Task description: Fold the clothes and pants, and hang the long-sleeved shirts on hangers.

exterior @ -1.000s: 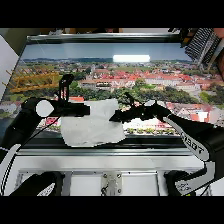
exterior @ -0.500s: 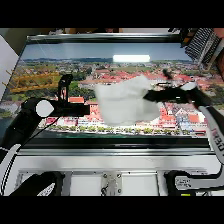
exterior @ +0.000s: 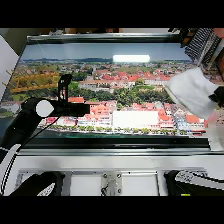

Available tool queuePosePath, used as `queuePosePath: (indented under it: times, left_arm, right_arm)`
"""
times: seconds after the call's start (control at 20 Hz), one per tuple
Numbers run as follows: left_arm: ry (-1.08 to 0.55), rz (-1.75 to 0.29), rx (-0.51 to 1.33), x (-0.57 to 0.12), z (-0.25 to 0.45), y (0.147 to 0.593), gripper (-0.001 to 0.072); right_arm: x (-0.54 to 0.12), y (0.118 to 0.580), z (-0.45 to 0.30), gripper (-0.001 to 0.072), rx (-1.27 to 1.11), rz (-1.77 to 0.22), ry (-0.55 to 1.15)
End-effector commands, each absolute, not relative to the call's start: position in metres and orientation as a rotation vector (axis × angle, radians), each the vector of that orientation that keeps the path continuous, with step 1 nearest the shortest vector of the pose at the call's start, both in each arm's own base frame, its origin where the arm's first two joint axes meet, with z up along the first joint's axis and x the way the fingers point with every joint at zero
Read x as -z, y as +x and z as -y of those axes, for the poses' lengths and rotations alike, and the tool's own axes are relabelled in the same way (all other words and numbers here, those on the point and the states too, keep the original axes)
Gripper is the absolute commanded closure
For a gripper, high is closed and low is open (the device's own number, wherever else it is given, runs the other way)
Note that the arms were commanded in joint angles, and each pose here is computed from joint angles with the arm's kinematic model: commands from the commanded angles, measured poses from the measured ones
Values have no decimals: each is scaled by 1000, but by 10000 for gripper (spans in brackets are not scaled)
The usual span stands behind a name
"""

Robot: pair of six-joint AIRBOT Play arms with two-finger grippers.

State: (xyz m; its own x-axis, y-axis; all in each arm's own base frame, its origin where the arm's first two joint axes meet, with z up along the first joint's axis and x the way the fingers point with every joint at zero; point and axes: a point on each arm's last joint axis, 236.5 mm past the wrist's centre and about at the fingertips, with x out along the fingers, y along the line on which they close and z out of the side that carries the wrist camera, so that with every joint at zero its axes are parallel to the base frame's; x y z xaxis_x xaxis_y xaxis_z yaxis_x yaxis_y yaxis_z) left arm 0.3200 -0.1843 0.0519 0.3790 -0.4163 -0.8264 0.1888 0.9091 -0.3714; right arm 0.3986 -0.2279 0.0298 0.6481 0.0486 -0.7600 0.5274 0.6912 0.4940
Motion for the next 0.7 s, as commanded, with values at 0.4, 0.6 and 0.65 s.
queuePosePath:
  times: [0.4, 0.6, 0.65]
  left_arm:
    - [-248, -1127, 382, -52, 185, 319, 685]
    - [-245, -1137, 382, -51, 185, 317, 685]
    - [-243, -1144, 383, -50, 184, 315, 685]
  right_arm:
    - [49, 273, 157, 683, 529, -1190, 826]
    - [53, 256, 141, 579, 515, -1237, 842]
    - [50, 253, 137, 302, 502, -1250, 841]
